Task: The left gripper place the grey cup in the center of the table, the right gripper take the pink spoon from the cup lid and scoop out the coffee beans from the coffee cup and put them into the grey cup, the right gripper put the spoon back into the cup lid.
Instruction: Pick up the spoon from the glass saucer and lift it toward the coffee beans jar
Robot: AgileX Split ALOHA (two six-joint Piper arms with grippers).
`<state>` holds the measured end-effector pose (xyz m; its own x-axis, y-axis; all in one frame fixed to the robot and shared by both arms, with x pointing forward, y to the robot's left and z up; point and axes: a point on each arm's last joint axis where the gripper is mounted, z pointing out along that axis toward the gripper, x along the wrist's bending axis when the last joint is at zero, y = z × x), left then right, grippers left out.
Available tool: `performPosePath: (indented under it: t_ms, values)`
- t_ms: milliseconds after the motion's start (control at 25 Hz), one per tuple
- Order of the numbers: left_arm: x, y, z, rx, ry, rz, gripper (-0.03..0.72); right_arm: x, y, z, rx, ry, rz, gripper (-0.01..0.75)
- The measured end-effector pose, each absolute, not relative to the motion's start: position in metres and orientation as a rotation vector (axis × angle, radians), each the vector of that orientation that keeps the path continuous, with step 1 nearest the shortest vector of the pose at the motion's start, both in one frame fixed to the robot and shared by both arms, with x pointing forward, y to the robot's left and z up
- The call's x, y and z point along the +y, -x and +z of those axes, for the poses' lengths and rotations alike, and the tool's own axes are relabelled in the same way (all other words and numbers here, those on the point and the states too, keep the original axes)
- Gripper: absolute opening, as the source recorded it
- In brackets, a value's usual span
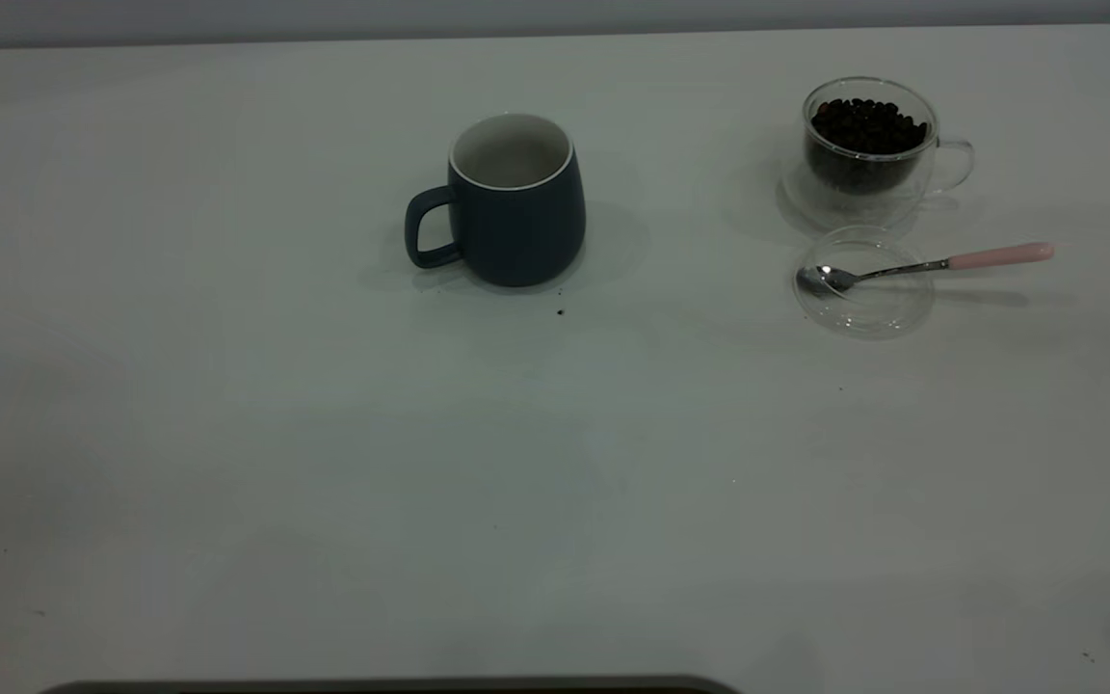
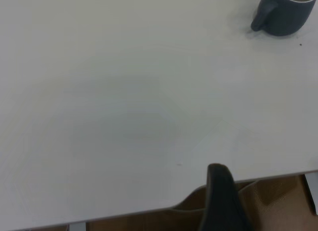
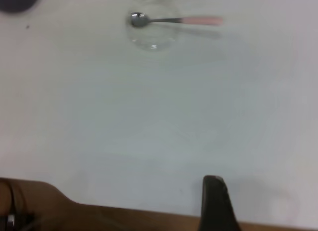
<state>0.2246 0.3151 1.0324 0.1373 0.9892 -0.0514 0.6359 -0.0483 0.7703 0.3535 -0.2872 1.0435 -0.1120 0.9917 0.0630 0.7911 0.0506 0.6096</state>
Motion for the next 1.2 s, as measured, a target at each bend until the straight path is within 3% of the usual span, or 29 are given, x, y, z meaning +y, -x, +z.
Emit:
performPosePath:
  t_ms: [600, 1000, 1200]
  values:
    - [0.315, -0.225, 1.032, 1.571, -1.757, 0.683, 0.516, -0.287, -0.549, 0.959, 2.334, -1.815, 0.549, 0.529]
    - [0.315, -0.225, 1.032, 1.571, -1.757, 0.683, 0.516, -0.382, -0.62, 0.898, 2.239, -2.171, 0.915, 0.529]
    - [0.315, -0.225, 1.032, 1.571, -1.757, 0.683, 0.516, -0.389, -0.626, 0.857, 2.295, -2.306, 1.017, 0.529]
